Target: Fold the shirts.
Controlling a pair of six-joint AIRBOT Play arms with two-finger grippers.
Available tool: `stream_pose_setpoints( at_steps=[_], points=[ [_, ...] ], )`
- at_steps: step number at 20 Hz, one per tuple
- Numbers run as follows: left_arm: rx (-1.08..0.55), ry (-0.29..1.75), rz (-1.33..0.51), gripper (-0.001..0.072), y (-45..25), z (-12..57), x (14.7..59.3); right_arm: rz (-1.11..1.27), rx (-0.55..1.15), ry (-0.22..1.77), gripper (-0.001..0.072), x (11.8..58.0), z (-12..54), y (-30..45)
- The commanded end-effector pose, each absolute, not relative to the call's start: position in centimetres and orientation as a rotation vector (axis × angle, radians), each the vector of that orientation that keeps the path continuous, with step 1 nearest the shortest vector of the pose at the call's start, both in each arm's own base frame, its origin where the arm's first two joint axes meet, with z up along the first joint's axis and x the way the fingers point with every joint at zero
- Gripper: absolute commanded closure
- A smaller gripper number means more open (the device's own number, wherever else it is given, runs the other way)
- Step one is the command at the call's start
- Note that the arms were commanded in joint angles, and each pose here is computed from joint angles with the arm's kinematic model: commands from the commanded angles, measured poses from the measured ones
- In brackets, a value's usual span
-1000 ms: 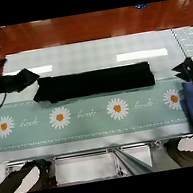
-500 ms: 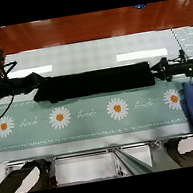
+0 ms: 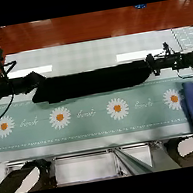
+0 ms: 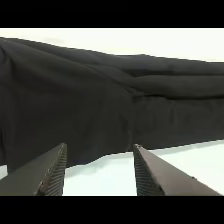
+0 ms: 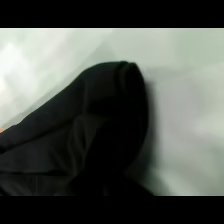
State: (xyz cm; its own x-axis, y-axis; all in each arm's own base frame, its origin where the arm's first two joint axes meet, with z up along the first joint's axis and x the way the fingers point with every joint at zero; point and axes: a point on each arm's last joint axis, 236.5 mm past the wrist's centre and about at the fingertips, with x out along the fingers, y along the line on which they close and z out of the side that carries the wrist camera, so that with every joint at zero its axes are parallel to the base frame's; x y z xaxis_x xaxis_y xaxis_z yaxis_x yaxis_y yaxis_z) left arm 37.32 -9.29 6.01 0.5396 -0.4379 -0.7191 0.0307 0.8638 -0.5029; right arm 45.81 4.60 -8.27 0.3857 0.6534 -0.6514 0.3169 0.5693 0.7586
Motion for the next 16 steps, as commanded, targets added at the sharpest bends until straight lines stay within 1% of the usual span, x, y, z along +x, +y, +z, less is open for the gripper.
stream_pose_setpoints(
  at_steps=[1,2,4,5,7,8,11,13,16],
  points=[
    [-0.554,0.944,-0.349,0.0359,-11.1,7.4,37.5,0.368,0.885,1.183,0.0687,44.9,-4.4,4.8],
    [-0.572,0.91,-0.4,0.0684,-12.2,8.3,37.8,0.403,0.849,1.161,0.0687,44.4,-2.5,4.8],
    [-0.602,0.839,-0.472,0.0687,-14.6,9.8,38.8,0.442,0.759,1.118,0.0687,42.9,1.3,5.0],
    [-0.599,0.842,-0.494,0.0688,-16.1,9.6,39.0,0.449,0.713,1.105,0.0687,42.0,2.9,5.0],
    [-0.559,0.883,-0.559,0.0688,-20.3,8.2,39.3,0.455,0.64,1.08,0.0687,39.6,5.9,5.3],
    [-0.5,0.905,-0.622,0.0689,-22.9,7.3,39.5,0.449,0.613,1.057,0.0687,38.7,7.3,5.4],
    [-0.445,1.03,-0.764,0.069,-30.9,4.6,40.1,0.448,0.569,0.971,0.0687,35.8,11.4,6.3],
    [-0.416,1.118,-0.786,0.0691,-35.9,2.1,39.9,0.445,0.57,0.941,0.0687,34.1,13.0,7.0],
    [-0.327,1.289,-0.808,0.0691,-42.6,-2.6,36.4,0.45,0.56,0.907,0.0687,32.2,14.7,7.7]
  ],
)
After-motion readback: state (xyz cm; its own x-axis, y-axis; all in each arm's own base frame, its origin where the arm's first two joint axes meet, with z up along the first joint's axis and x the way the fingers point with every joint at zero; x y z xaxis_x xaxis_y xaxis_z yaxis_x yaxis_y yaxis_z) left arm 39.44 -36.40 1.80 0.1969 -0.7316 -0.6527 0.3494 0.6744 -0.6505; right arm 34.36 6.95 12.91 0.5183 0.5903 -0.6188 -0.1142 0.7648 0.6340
